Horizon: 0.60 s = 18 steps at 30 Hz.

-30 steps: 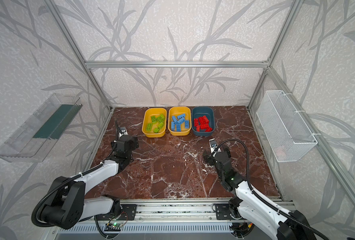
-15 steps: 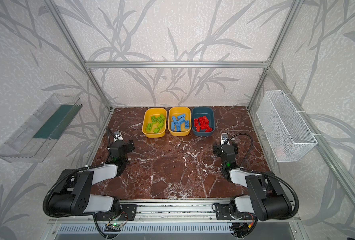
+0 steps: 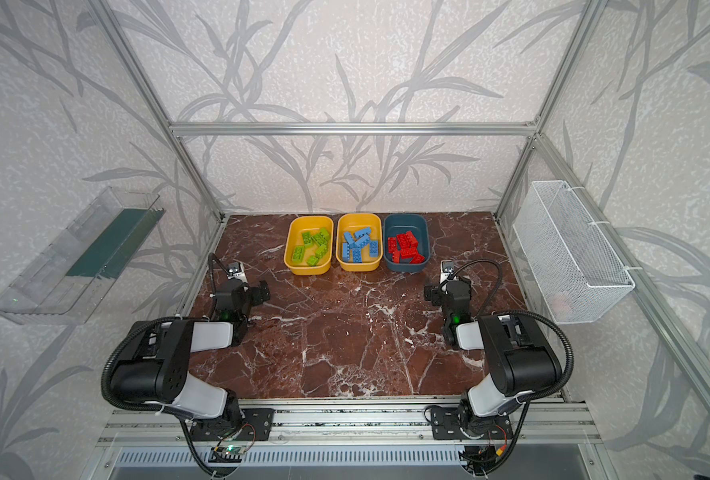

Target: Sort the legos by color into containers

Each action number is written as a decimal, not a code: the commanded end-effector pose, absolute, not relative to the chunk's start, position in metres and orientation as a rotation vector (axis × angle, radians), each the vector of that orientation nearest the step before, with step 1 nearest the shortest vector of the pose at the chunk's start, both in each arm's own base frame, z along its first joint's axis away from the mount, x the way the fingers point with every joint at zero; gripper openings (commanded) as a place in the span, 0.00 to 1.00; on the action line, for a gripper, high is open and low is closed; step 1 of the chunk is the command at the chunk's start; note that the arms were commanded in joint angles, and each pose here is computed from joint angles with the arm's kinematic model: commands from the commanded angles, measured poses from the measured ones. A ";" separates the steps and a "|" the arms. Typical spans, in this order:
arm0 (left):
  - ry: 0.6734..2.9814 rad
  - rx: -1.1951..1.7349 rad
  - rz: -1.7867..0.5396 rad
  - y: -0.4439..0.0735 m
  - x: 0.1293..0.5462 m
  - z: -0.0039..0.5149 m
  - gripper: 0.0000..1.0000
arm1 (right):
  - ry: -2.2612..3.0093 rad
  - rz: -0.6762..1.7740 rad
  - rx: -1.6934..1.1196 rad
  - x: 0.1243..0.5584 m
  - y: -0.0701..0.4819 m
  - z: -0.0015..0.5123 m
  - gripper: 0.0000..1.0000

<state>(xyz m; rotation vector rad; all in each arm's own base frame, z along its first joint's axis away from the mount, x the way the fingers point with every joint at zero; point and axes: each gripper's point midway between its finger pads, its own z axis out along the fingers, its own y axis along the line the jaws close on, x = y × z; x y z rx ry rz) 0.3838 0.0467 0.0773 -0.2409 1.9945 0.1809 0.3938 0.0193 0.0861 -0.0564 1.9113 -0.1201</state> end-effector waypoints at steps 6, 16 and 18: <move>1.961 -0.212 0.162 0.043 0.393 0.091 0.99 | 1.863 -0.114 -0.040 0.396 0.018 0.096 0.99; 1.960 -0.214 0.163 0.044 0.393 0.091 0.99 | 1.866 -0.109 -0.053 0.397 0.020 0.095 0.99; 1.959 -0.214 0.163 0.044 0.393 0.091 0.99 | 1.868 -0.109 -0.053 0.396 0.020 0.094 0.99</move>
